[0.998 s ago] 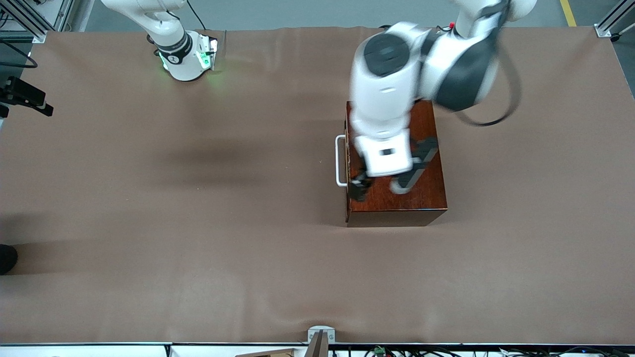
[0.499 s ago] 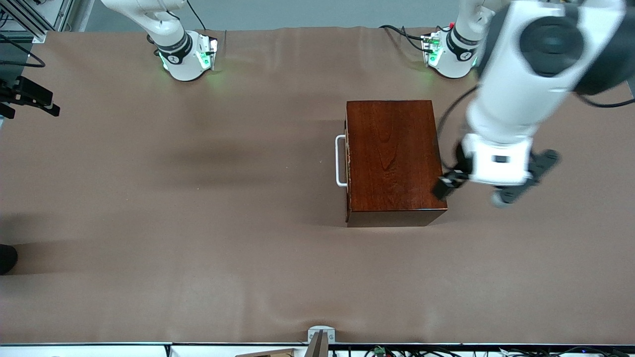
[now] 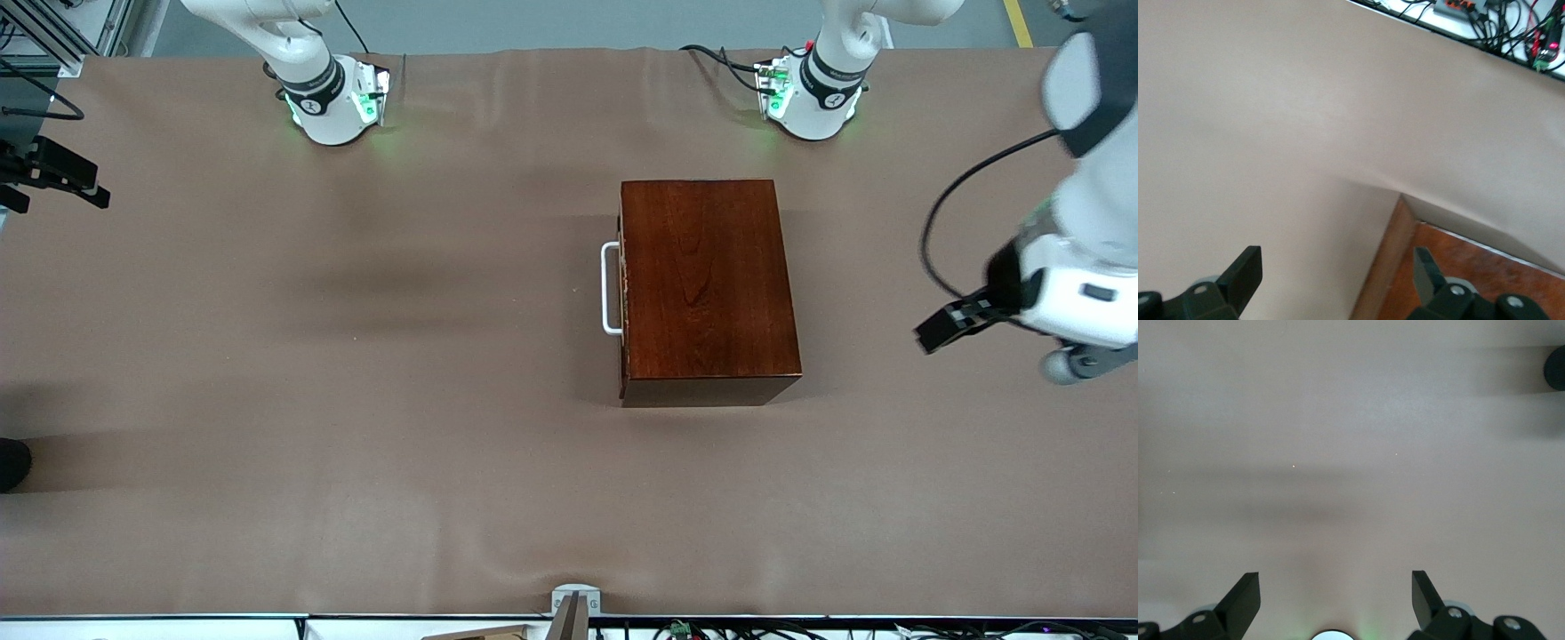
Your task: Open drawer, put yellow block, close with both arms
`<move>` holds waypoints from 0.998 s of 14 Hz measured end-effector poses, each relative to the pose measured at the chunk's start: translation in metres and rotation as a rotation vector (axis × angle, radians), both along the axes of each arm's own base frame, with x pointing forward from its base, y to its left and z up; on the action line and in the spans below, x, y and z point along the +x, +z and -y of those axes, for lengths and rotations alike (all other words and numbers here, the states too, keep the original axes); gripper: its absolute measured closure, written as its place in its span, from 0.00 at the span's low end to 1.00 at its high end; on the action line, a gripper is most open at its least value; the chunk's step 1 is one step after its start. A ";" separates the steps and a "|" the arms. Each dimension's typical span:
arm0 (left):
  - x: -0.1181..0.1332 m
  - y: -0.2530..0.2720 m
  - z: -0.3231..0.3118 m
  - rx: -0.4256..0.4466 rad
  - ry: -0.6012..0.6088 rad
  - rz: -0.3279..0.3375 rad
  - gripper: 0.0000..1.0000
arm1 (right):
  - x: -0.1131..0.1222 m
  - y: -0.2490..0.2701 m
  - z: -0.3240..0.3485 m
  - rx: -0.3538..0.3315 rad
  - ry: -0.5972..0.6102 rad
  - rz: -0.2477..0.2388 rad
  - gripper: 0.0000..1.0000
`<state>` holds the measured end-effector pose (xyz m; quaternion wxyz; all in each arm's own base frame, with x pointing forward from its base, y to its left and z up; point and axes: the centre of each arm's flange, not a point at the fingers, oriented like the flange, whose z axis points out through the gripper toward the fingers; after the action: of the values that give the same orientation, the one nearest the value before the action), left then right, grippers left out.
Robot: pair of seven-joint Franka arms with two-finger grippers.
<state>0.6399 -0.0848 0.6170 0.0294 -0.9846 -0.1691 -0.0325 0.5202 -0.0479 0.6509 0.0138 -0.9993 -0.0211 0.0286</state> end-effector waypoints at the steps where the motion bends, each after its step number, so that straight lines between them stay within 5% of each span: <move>1: -0.005 0.003 -0.022 -0.003 -0.026 -0.022 0.00 | 0.000 0.000 0.000 0.000 0.000 0.000 0.00; 6: -0.033 0.021 -0.077 -0.023 -0.149 -0.098 0.00 | 0.000 0.000 0.000 0.000 0.000 0.000 0.00; 14: -0.069 0.041 -0.089 -0.059 -0.230 -0.103 0.00 | 0.000 0.000 0.000 0.000 0.000 0.000 0.00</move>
<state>0.5710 0.0042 0.6582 0.0050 -0.9983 -0.0542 0.0200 0.5202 -0.0477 0.6511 0.0138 -0.9993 -0.0212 0.0284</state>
